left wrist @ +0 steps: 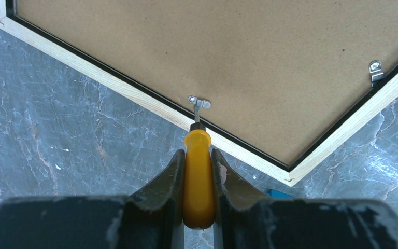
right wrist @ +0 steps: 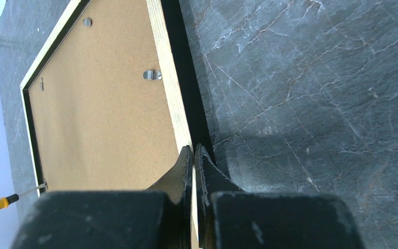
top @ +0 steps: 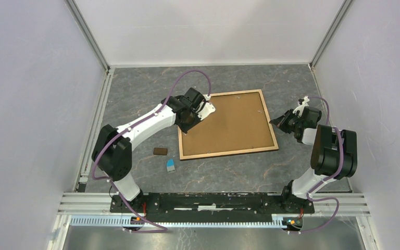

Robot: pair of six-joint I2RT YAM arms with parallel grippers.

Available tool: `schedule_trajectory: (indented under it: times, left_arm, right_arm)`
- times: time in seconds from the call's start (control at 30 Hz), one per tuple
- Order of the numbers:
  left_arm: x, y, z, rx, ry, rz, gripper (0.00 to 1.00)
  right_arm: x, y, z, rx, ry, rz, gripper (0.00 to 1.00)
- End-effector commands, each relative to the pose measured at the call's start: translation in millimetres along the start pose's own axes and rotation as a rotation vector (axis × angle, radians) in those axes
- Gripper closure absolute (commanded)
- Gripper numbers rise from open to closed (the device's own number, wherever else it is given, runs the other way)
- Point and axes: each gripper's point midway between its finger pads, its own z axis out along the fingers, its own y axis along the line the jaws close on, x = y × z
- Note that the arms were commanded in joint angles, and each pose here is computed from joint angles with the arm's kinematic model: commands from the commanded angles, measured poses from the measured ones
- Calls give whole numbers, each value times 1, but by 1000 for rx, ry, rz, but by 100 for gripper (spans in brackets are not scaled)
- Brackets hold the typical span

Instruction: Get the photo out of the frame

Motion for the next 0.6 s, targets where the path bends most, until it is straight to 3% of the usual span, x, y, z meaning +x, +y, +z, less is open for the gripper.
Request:
schedule_trajectory:
  times: [0.0,0.57]
  left_arm:
    - [-8,-31,-8,149,-40,-20,98]
    - [-34,-17,5,74,-139,-78,98]
  right_arm:
    - [60,-42,-4,169,156,72,100]
    - [60,-36,-5,132,145,78,100]
